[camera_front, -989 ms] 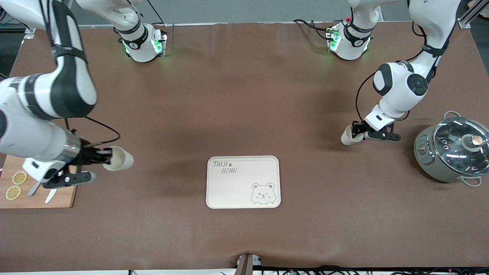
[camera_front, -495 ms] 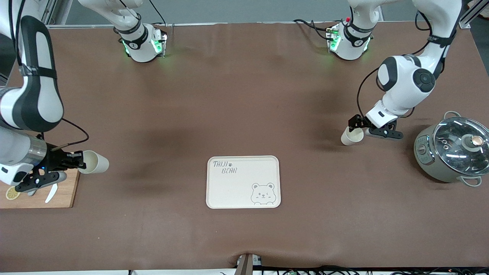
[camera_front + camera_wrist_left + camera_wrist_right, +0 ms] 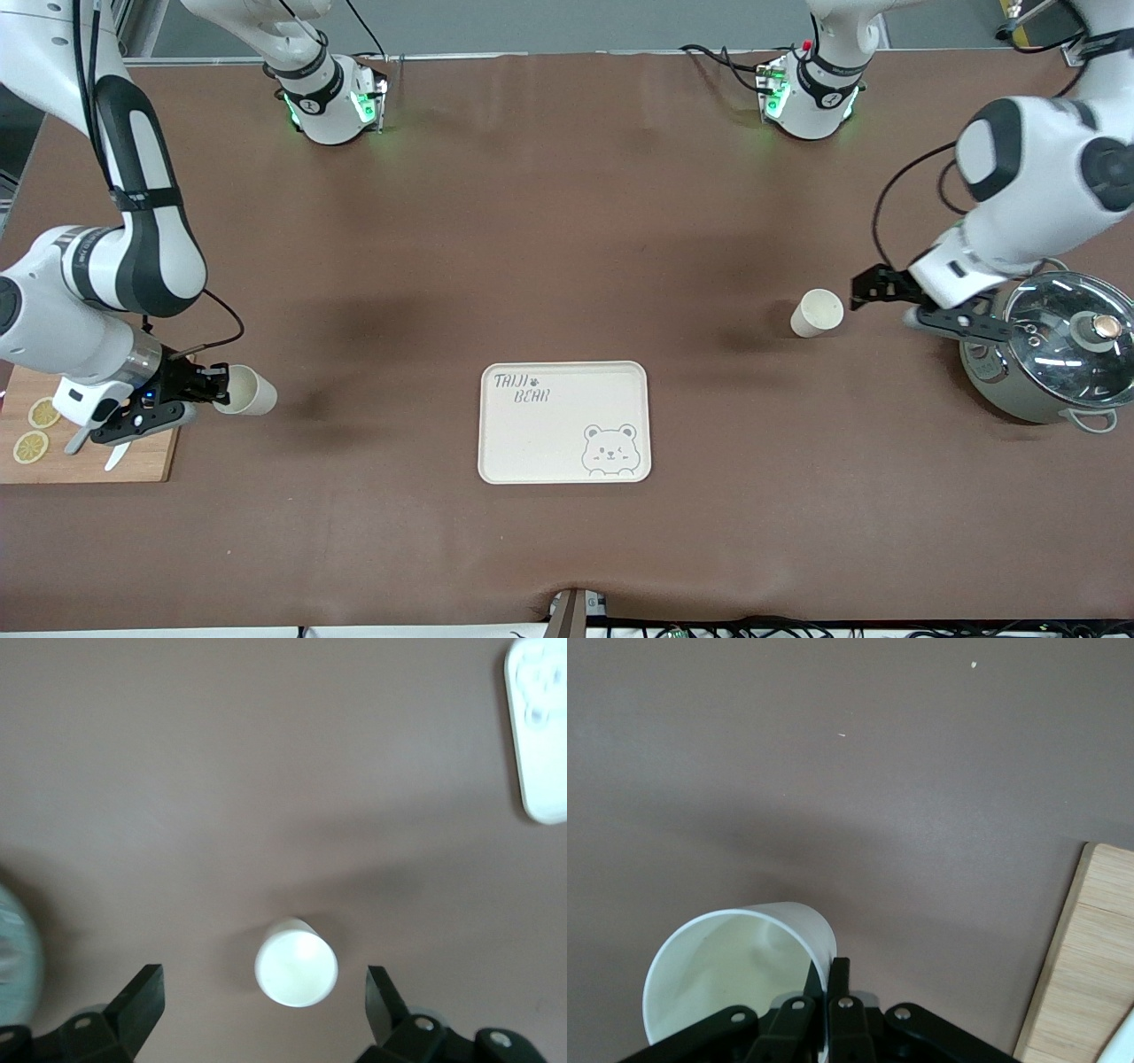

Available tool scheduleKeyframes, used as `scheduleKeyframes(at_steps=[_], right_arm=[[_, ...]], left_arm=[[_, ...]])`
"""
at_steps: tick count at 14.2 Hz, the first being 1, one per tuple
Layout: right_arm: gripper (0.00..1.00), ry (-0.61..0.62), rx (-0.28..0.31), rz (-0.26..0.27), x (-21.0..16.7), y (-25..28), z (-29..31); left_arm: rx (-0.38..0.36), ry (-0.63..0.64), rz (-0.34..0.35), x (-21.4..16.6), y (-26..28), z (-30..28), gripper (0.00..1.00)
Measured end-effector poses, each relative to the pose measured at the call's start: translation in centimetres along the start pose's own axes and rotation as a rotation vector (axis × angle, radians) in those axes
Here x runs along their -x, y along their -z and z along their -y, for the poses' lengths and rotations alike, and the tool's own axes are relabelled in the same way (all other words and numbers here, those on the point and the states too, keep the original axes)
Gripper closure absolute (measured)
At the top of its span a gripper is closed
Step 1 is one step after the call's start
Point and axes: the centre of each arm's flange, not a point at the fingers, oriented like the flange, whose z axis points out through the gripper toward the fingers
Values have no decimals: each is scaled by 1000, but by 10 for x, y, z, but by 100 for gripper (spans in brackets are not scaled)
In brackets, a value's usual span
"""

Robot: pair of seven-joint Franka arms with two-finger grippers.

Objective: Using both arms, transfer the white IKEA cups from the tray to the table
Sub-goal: 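Raise the left gripper while the right gripper lowers its cup near the board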

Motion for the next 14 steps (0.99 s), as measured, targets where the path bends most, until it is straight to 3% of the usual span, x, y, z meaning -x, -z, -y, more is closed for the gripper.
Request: scheduleKeyframes(at_steps=[3,7,14], right_arm=[[97,-11,-7,-13,-2,-20,0],[97,-8,2,-26,-3,-51,4],[97,-3,9,-38,-5,-77,7]], left_arm=[[-15,58,-58,-24,83,10,0],[-10,186,-68,-33,158,-12,0],[-44,159,-7,-33,162,-42,0]])
